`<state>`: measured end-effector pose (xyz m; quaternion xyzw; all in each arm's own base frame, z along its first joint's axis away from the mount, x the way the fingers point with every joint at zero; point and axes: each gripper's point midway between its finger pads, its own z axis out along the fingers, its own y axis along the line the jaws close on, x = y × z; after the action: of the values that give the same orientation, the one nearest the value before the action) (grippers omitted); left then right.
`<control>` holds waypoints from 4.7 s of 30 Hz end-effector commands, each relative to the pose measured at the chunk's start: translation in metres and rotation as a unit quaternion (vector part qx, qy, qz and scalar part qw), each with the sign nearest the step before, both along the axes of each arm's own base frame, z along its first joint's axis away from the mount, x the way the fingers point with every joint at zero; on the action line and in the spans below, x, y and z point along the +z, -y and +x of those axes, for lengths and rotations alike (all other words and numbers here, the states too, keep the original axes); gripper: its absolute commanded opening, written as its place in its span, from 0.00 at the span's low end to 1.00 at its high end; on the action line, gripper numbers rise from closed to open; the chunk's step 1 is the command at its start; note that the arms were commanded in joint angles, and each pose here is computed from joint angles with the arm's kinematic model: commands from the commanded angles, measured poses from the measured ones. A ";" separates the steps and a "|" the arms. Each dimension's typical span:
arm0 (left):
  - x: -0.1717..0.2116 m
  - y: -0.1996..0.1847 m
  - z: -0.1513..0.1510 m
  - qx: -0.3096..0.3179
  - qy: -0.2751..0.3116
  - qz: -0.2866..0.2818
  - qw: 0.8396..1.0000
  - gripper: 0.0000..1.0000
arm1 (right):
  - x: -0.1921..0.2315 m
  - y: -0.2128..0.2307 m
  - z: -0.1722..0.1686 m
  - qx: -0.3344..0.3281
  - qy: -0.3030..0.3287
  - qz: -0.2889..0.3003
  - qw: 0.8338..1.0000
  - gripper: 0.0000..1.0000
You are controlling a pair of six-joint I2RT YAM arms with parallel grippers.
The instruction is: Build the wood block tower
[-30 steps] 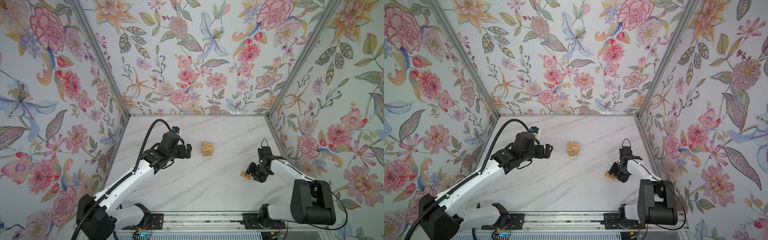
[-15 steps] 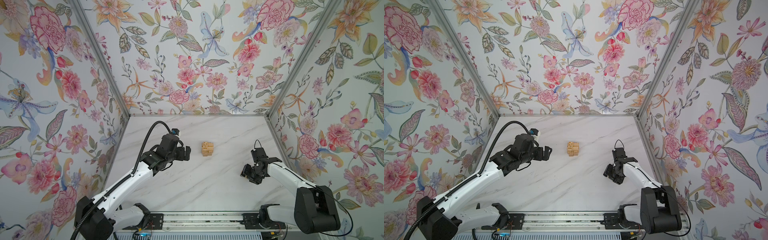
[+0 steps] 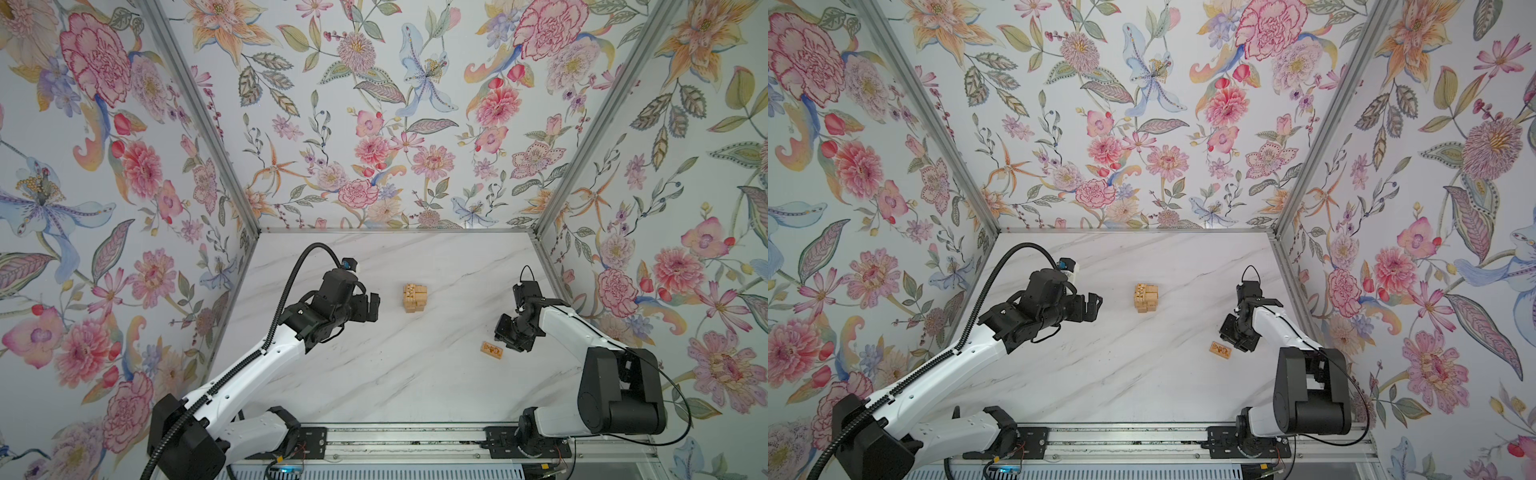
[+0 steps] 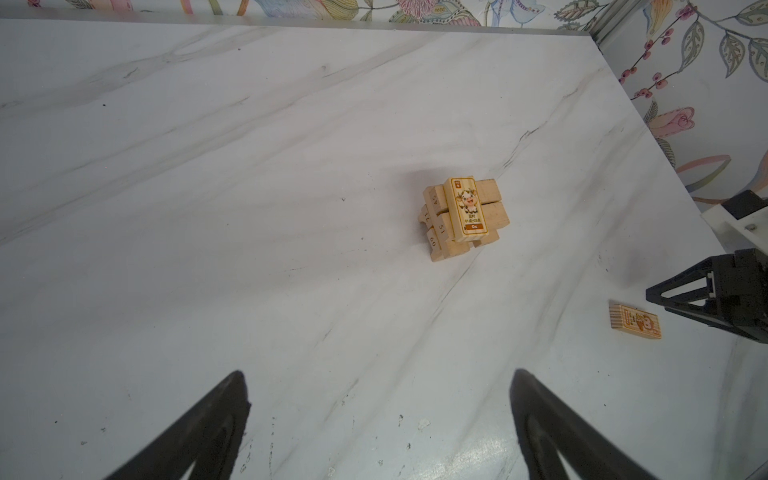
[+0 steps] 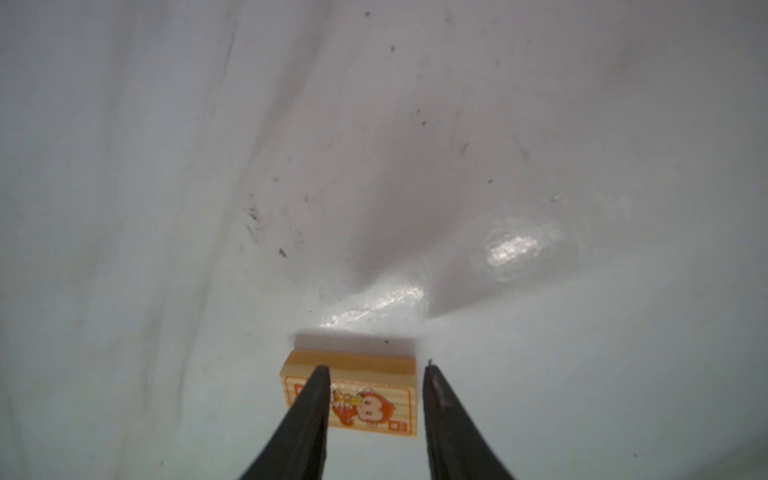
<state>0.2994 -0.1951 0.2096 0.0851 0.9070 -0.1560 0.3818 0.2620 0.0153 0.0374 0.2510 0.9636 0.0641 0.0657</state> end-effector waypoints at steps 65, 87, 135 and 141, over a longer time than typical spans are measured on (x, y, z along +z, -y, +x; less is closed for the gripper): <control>0.013 -0.021 0.015 0.016 0.019 0.026 0.999 0.99 | 0.039 -0.089 0.027 0.114 0.005 0.004 0.994 0.26; 0.009 -0.052 0.039 0.061 0.020 0.027 0.998 0.99 | 0.087 -0.229 0.143 0.278 0.058 0.061 0.957 0.26; 0.028 -0.091 0.058 0.104 0.078 0.076 0.989 0.99 | 0.157 -0.204 0.144 0.273 0.138 0.052 0.951 0.99; 0.082 -0.151 0.046 0.193 0.228 0.122 0.946 0.99 | 0.192 -0.135 0.126 0.249 0.200 -0.026 0.947 0.99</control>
<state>0.3457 -0.0807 0.2586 0.0167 0.8545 -0.0168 0.5189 0.3978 0.1831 0.2231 -0.0137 0.9641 0.1531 0.2165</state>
